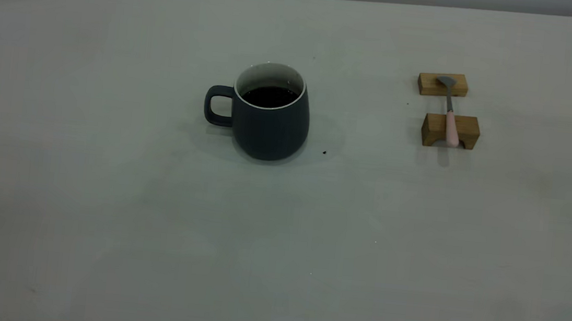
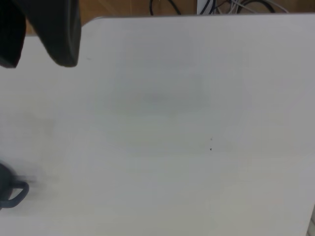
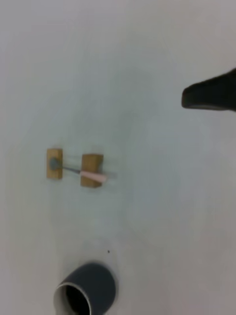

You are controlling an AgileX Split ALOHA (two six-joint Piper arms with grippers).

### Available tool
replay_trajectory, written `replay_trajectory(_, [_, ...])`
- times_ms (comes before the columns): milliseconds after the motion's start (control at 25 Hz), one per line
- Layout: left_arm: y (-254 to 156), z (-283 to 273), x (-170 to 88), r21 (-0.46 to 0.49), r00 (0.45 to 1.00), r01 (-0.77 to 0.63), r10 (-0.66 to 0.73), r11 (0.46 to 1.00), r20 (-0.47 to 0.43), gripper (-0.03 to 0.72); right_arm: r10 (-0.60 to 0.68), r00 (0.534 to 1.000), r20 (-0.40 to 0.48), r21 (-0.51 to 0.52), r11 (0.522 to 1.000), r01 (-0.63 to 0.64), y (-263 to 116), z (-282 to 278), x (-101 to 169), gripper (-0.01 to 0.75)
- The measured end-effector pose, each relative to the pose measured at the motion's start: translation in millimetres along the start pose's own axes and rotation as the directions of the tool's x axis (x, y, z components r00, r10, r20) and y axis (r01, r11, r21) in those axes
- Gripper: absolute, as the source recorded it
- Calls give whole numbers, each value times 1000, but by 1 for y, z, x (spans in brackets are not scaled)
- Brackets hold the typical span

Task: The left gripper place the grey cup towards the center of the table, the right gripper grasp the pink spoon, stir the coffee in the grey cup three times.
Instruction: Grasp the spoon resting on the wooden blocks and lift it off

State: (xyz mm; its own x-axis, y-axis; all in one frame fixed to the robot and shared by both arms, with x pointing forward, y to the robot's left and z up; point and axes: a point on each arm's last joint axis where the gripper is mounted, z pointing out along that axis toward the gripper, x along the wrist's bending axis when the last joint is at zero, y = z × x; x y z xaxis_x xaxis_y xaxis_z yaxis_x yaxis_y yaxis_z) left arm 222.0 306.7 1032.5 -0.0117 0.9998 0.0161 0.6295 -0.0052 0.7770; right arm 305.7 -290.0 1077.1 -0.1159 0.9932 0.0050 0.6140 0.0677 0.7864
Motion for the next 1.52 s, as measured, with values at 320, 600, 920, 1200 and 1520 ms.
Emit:
replay_trajectory(320, [0,0,0,0,1000,0,0,1000,0,243,26,983,-183,191,982,9,55,105,-1,501])
replay_trajectory(600, [0,0,0,0,1000,0,0,1000,0,243,87,961,-261,354,935,11,52,212,1,656])
replay_trajectory(920, [0,0,0,0,1000,0,0,1000,0,243,85,956,-282,506,860,72,32,319,11,711])
replay_trajectory(1200, [0,0,0,0,1000,0,0,1000,1,243,77,952,-298,580,806,117,13,380,15,711])
replay_trajectory(1520, [0,0,0,0,1000,0,0,1000,1,243,47,953,-298,627,763,159,5,418,27,711])
